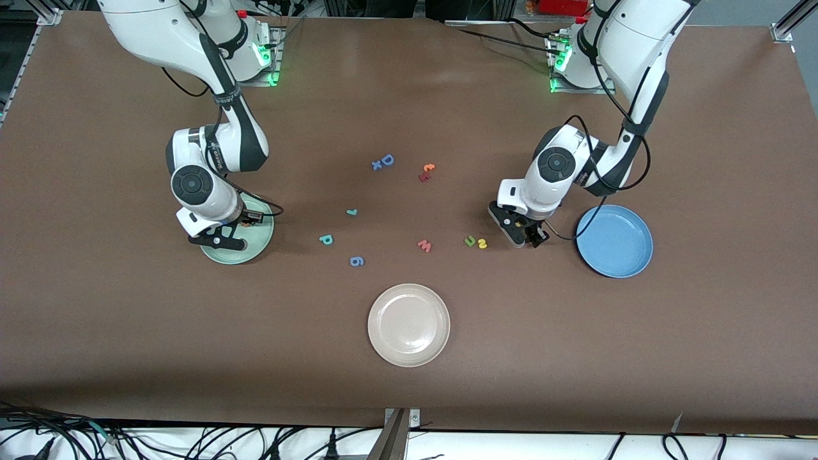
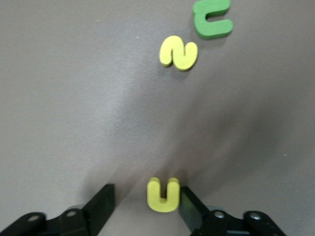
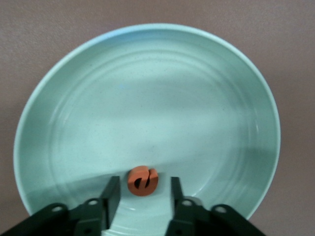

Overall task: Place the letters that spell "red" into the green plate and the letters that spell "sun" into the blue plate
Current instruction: 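Drop the e on the green plate while the left gripper carries the u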

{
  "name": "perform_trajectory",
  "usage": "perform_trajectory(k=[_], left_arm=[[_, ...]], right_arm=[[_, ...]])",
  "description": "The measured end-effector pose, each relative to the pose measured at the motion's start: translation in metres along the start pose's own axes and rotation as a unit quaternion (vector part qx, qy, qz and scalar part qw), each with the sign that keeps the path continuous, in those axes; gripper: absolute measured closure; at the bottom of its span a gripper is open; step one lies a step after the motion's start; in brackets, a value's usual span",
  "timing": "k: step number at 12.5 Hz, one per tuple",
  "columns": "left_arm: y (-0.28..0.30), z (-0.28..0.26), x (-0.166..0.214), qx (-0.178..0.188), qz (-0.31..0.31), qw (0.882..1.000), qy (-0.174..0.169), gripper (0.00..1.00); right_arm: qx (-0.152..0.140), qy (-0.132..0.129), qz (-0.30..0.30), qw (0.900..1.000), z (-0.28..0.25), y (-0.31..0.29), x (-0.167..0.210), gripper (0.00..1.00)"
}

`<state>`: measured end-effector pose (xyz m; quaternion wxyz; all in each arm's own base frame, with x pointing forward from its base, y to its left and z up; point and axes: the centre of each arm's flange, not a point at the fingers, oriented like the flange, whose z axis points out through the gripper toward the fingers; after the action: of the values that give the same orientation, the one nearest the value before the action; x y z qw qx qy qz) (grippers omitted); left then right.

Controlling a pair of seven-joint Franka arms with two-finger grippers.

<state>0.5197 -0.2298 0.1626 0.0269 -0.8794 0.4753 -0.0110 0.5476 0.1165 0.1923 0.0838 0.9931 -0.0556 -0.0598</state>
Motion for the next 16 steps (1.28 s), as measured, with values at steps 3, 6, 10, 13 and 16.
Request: perform_trajectory(k=[3,6,10,13,16], left_arm=[[-0.001,0.0,0.0,0.0,-0.001,1.0,0.0,0.58],[0.0,-0.001,0.0,0.001,0.0,1.0,0.0,0.67],[-0.006,-0.006,0.003,0.0,-0.014,1.0,0.007,0.67],[-0.032,-0.033,-0.002,-0.008,-0.057,0.998,-0.003,0.67],[-0.074,-0.073,-0.026,-0.006,-0.095,0.995,-0.019,0.67]], right_arm=[[0.01,-0.011,0.006,1.0,-0.025,-0.009,0.008,0.1],[0.047,-0.034,0.04,0.997,-0.069,-0.042,0.012,0.04],[0.056,-0.011,0.126,0.99,-0.082,-0.11,-0.009,0.04],[0.068,0.006,0.209,0.975,-0.067,-0.137,-0.006,0.04],[0.072,0.014,0.271,0.96,-0.059,-0.171,0.007,0.08]])
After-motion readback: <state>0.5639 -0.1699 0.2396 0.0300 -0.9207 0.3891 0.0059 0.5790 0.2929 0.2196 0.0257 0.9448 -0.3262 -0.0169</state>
